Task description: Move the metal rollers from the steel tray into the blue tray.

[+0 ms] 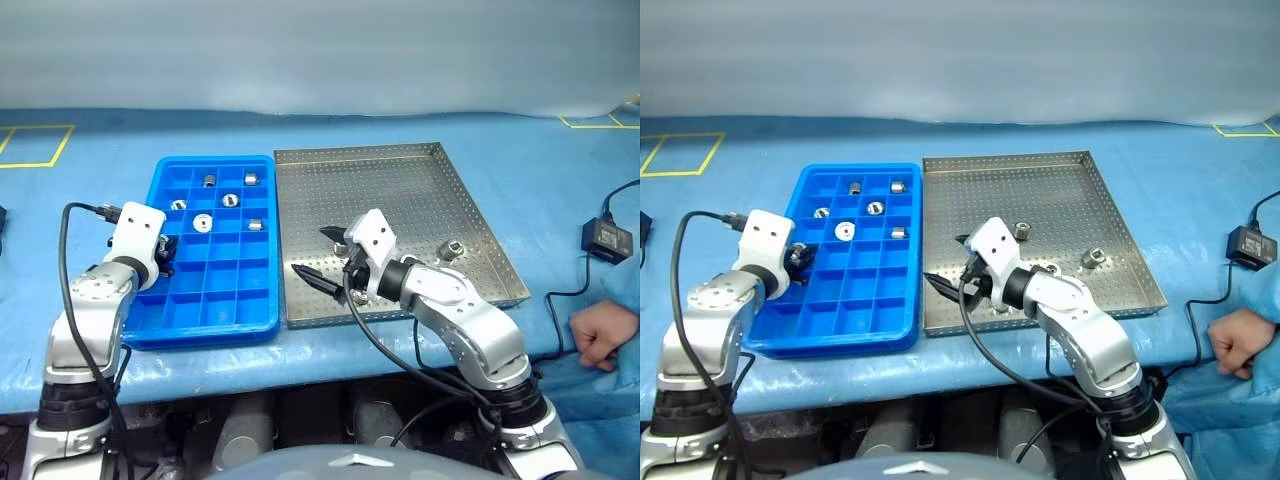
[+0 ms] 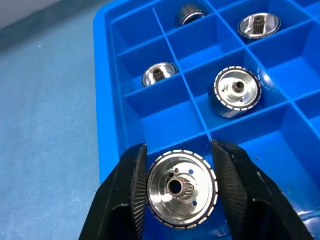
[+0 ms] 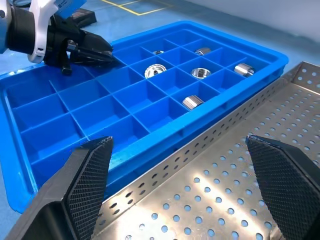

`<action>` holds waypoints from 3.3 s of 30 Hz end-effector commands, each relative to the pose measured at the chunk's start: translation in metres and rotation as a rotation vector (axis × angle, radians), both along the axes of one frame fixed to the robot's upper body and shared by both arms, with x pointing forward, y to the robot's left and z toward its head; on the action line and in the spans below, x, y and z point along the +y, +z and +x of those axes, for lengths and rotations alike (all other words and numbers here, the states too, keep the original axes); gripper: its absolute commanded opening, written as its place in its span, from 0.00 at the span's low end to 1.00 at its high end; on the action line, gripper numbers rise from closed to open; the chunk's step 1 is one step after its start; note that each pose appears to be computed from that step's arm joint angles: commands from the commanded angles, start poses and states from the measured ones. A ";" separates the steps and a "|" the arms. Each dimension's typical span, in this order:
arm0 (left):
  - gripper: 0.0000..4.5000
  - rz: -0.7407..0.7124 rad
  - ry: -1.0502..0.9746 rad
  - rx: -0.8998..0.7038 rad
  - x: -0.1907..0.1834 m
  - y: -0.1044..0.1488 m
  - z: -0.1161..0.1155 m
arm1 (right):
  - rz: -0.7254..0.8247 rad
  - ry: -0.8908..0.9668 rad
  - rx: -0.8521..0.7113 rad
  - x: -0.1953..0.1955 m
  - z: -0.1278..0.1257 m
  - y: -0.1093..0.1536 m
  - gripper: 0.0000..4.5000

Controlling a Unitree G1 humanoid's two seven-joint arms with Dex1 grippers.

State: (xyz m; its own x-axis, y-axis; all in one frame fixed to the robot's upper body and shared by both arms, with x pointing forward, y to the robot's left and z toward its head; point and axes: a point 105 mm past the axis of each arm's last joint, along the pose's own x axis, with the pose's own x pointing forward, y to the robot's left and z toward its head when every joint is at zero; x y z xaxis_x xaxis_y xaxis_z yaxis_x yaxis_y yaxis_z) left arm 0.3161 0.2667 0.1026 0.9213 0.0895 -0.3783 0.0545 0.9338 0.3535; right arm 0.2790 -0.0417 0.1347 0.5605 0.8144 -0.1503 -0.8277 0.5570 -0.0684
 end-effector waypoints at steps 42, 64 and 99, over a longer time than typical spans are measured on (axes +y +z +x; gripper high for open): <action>0.89 -0.101 -1.272 0.259 -0.256 -0.029 -0.011 | -0.301 -0.367 0.029 -0.086 -0.023 -0.016 1.00; 0.47 -0.147 -1.196 0.307 -0.251 -0.043 -0.007 | -0.302 -0.349 0.008 -0.079 -0.019 -0.016 1.00; 0.38 -0.050 -0.119 -0.062 -0.051 0.041 -0.082 | -0.228 0.144 -0.016 0.008 -0.006 -0.012 1.00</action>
